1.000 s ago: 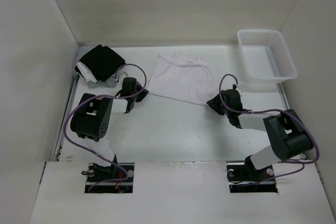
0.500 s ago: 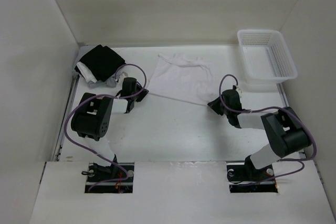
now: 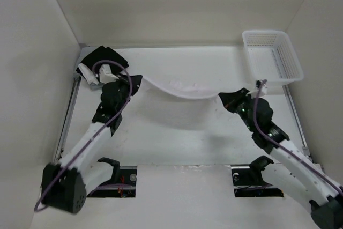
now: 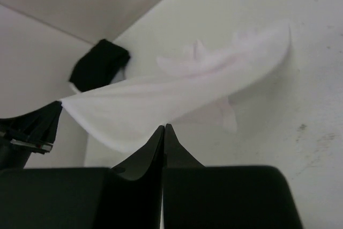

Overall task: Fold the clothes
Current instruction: Fold the tank top

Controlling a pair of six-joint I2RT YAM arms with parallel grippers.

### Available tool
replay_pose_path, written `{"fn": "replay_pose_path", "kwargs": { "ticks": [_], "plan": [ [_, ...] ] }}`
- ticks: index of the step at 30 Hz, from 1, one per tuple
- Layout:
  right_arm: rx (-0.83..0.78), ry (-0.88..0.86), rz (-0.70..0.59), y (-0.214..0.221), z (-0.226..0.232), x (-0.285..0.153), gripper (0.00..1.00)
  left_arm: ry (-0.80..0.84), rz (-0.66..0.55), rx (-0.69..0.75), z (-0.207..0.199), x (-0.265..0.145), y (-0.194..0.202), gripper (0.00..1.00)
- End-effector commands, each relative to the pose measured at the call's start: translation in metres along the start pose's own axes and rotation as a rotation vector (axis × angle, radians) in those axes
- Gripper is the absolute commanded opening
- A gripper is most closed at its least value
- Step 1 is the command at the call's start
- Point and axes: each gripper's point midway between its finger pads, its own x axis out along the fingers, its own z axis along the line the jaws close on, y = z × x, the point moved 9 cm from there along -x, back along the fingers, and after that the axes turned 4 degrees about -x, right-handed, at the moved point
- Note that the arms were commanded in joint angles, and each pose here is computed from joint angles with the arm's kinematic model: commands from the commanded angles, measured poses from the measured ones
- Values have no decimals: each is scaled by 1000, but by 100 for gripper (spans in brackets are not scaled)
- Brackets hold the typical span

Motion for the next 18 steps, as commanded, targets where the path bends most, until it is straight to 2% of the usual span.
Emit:
{"fn": "replay_pose_path", "kwargs": {
  "ticks": [1, 5, 9, 13, 18],
  "plan": [
    [-106, 37, -65, -30, 20, -55, 0, 149, -103, 53, -50, -58, -29, 0],
    [-115, -57, -103, -61, 53, -108, 0, 240, -164, 91, -88, -120, -52, 0],
    [-135, -115, -82, -66, 71, -120, 0, 242, -147, 104, -95, -136, -55, 0],
    [-192, -80, -43, -50, 75, -98, 0, 160, -111, 115, -76, -116, -46, 0],
    [-205, -18, 41, -28, 51, -29, 1, -5, -41, 129, -30, -57, -27, 0]
  ]
}}
